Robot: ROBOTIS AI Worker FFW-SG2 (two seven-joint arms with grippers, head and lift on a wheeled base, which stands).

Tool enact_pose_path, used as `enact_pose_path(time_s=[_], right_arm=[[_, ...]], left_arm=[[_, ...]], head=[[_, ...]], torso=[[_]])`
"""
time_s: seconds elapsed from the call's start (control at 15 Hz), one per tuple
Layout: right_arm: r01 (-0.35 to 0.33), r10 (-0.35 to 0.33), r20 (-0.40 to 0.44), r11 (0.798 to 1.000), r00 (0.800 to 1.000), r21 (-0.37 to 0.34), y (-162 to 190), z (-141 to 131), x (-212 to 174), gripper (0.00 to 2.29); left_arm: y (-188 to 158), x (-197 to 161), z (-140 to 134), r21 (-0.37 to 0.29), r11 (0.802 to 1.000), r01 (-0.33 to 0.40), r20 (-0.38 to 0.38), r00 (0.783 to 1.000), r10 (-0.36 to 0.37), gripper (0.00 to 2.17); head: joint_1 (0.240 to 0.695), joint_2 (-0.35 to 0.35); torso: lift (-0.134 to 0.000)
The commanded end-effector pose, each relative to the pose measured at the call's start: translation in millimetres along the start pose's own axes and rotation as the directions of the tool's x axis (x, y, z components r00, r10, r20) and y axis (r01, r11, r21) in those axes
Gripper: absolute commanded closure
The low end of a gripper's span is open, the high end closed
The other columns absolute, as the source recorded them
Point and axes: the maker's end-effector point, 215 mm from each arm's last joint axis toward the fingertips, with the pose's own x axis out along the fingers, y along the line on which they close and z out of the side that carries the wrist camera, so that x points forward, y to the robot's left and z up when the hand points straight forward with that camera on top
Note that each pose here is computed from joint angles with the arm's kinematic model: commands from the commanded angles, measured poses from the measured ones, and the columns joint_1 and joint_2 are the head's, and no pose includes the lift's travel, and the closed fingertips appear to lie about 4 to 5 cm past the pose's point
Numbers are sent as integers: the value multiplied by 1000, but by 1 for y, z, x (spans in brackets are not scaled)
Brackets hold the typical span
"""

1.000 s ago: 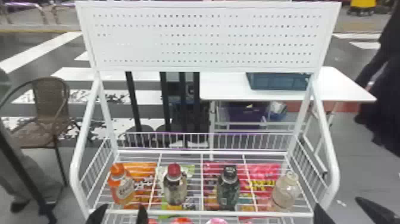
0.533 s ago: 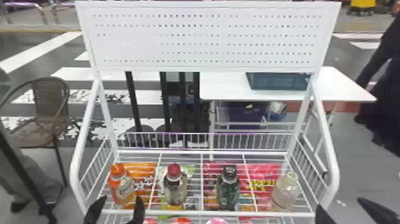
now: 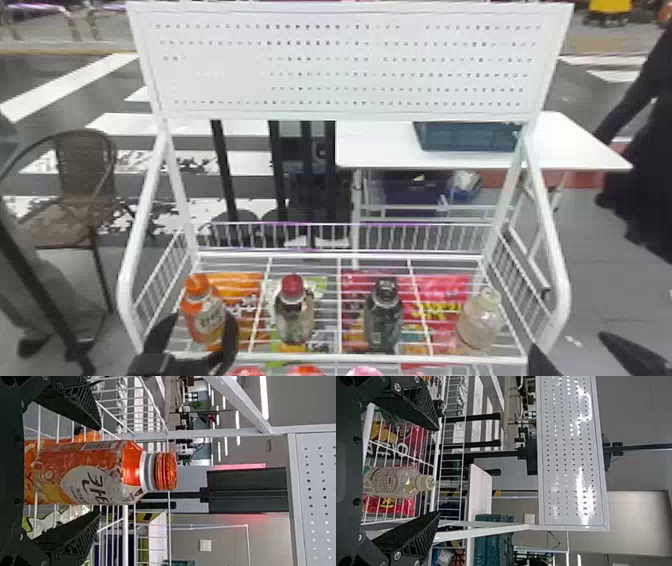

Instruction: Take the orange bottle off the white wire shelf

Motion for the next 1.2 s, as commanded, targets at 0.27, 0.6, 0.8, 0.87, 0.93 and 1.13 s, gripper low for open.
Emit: enact_pose_path(time_s=[0.27, 0.6, 0.8, 0.87, 0.93, 1.13], right_arm=[[0, 0, -3, 1000, 1000, 1, 0, -2, 1, 144], [1, -1, -3, 1000, 1000, -1, -1, -3, 2, 144], [0, 0, -1, 1000, 1000, 0, -1, -3, 3, 144], [0, 0, 0, 1000, 1000, 0, -1, -2, 3, 144], [1, -1, -2, 1000, 1000, -1, -1, -3, 3, 144], [-3, 3, -1, 1000, 1000, 3, 1, -5, 5, 144]], left_arm=[[-13, 21, 2, 1, 1000, 24, -1, 1000, -24, 151], [-8, 27, 6, -18, 1000, 11, 3, 1000, -11, 326], [-6, 26, 5, -21, 1000, 2, 0, 1000, -2, 643], [-6, 26, 4, -20, 1000, 1, 0, 1000, -1, 643], [-4, 25, 4, -19, 1000, -2, -1, 1000, 2, 643], [-5, 21, 3, -21, 1000, -3, -2, 1000, 3, 643]], head=[[499, 0], [499, 0], [499, 0], [499, 0], [499, 0], [499, 0]], torso=[[0], [0], [0], [0], [0], [0]])
